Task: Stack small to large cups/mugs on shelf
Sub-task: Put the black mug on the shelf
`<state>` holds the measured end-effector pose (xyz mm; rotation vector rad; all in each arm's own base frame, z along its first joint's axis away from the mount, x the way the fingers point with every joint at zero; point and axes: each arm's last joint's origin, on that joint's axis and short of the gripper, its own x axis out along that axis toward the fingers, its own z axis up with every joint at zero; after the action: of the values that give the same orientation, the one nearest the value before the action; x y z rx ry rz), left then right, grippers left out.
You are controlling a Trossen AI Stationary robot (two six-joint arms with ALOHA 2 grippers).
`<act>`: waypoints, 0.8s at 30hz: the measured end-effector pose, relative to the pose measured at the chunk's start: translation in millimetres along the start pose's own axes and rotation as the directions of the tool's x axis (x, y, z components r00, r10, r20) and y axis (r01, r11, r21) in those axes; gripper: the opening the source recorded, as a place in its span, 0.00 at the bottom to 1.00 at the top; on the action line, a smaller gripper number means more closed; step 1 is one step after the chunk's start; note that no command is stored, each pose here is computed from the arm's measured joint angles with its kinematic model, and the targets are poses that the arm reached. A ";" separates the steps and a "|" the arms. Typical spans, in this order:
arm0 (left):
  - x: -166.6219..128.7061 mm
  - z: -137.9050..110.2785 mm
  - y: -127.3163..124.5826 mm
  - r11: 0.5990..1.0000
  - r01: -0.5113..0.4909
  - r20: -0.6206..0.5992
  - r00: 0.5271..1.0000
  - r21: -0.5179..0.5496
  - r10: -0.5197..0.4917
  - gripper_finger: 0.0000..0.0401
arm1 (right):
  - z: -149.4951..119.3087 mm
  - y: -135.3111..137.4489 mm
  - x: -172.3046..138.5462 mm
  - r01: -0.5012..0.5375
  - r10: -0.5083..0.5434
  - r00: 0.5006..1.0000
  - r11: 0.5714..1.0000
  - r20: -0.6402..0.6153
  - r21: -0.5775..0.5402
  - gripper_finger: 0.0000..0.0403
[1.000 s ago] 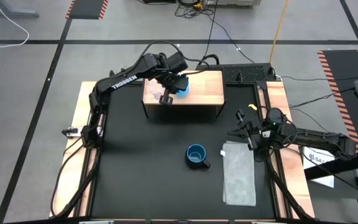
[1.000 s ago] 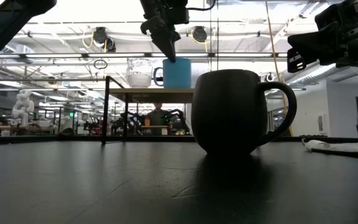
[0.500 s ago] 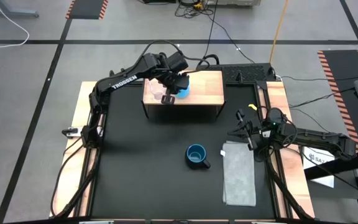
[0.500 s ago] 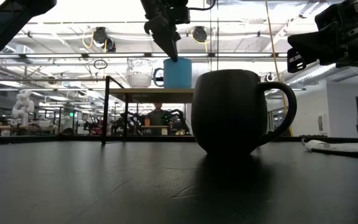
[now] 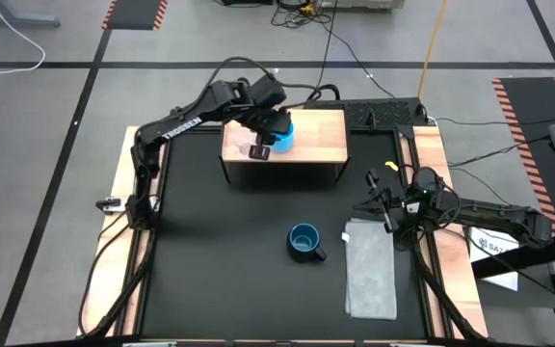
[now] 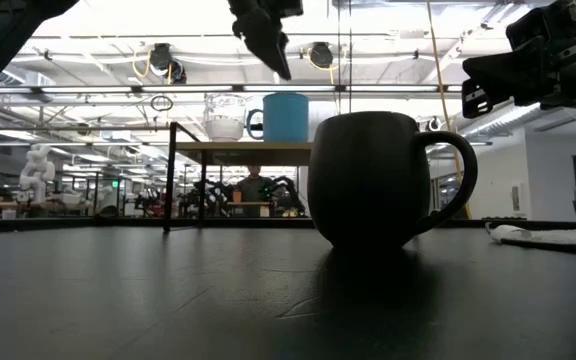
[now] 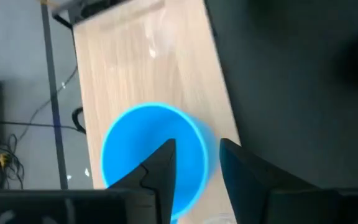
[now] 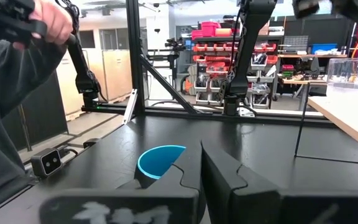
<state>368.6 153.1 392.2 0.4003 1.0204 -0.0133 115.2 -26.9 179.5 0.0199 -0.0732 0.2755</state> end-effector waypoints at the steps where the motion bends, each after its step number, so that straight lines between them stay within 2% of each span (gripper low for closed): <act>1: -5.1 1.0 -2.0 1.000 -0.002 0.011 1.000 -0.001 0.002 0.32 | 0.0 0.0 0.0 0.000 0.000 1.000 1.000 0.000 0.000 0.00; 7: -31.3 6.6 -12.4 1.000 -0.004 0.085 0.996 -0.014 0.006 0.33 | 0.1 0.0 0.0 0.000 0.000 1.000 1.000 0.001 -0.001 0.00; 16: -33.2 12.2 -9.6 0.998 -0.040 0.140 0.989 -0.051 0.046 0.32 | 0.2 0.0 0.0 0.000 0.000 1.000 1.000 0.001 0.024 0.00; 19: -33.3 13.1 -10.1 0.999 -0.018 0.162 0.987 -0.031 0.023 0.24 | 0.2 0.0 0.0 0.000 0.000 1.000 1.000 0.001 0.024 0.00; 22: -33.3 13.5 -10.7 1.000 -0.017 0.166 0.986 0.007 0.016 0.09 | 0.2 0.0 0.0 0.000 0.000 1.000 1.000 0.001 0.024 0.00; 24: -33.2 14.4 -12.3 0.999 -0.020 0.166 0.986 0.046 0.012 0.03 | 0.1 0.0 0.0 0.000 0.000 1.000 1.000 0.001 0.023 0.00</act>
<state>360.5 131.2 422.5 0.4432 0.8540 -0.0561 115.2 -26.9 179.7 0.0430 -0.0713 0.2761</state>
